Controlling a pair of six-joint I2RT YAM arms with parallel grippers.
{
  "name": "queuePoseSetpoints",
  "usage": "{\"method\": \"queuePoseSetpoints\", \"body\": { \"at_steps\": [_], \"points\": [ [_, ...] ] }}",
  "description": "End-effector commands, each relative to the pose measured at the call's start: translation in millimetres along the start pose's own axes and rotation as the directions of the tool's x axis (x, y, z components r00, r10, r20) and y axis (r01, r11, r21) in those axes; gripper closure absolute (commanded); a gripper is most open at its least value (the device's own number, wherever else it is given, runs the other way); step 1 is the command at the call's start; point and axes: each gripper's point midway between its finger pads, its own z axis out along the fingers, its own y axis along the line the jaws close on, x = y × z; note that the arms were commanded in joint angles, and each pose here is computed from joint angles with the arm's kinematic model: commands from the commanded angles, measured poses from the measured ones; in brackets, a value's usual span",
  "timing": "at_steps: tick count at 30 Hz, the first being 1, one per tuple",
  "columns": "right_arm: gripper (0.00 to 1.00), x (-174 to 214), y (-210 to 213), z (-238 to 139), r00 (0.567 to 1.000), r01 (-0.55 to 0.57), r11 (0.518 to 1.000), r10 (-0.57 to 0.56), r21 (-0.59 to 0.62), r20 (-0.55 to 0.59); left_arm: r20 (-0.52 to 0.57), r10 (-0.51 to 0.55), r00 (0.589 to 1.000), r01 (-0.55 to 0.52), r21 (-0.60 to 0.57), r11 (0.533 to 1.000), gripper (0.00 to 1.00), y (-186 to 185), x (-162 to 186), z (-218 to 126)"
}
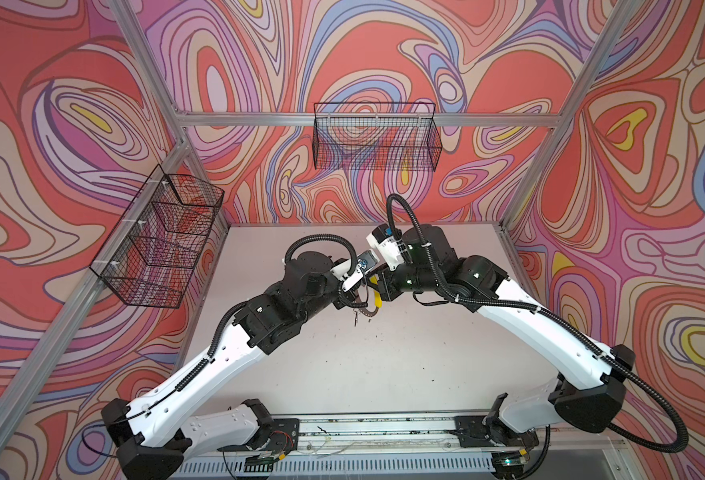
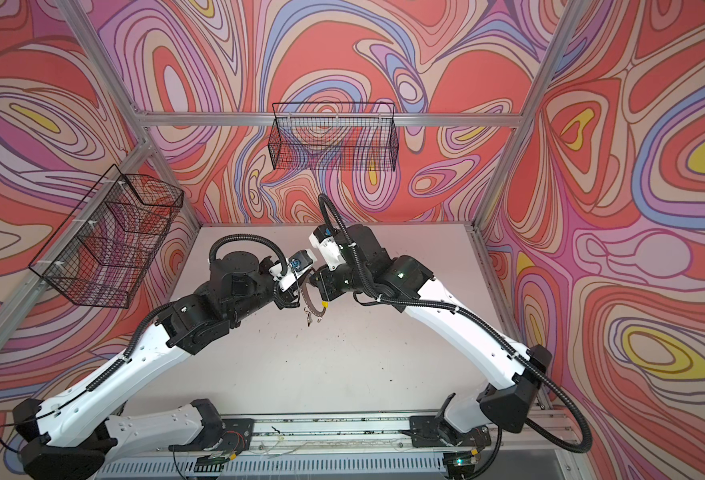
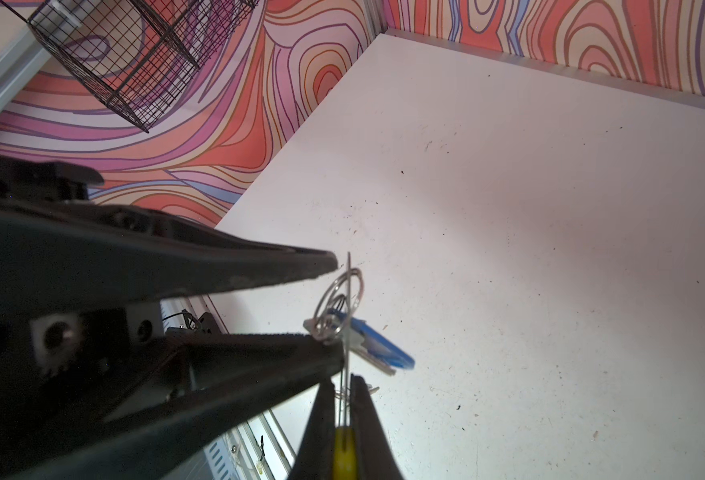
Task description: Put the keys on the keyring
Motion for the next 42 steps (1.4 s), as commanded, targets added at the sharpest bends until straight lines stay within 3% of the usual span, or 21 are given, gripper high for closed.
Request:
{"method": "queuePoseSetpoints", "body": {
  "at_steps": [1, 9, 21, 30, 42],
  "points": [
    [1.0, -12.5, 10.4, -4.5, 0.999, 0.017, 0.999, -0.016, -0.027, 0.046, 0.009, -0.001, 1.0, 0.002, -0.023, 1.0, 0.74, 3.9, -4.7, 1.0],
    [1.0, -10.7, 9.3, -3.3, 0.999, 0.017, 1.0, -0.016, -0.025, 0.047, 0.021, -0.034, 0.999, 0.035, -0.053, 0.998, 0.9, 11.2, -9.4, -3.5],
    [1.0, -12.3, 11.6, -4.9, 0.998, 0.02, 0.999, -0.019, -0.033, 0.057, 0.046, -0.132, 0.99, 0.134, -0.055, 0.989, 0.89, 16.0, -16.8, -7.2],
    [1.0, -13.0, 15.8, -6.6, 0.998, 0.026, 0.999, -0.023, -0.047, 0.063, 0.034, -0.246, 0.969, 0.246, 0.001, 0.969, 0.75, 8.7, -16.3, -1.9],
    [1.0, -14.5, 18.1, -11.4, 0.996, 0.029, 0.998, -0.025, -0.049, 0.08, -0.011, -0.272, 0.962, 0.271, -0.07, 0.96, 0.89, 25.3, -6.7, -3.0]
  ]
}}
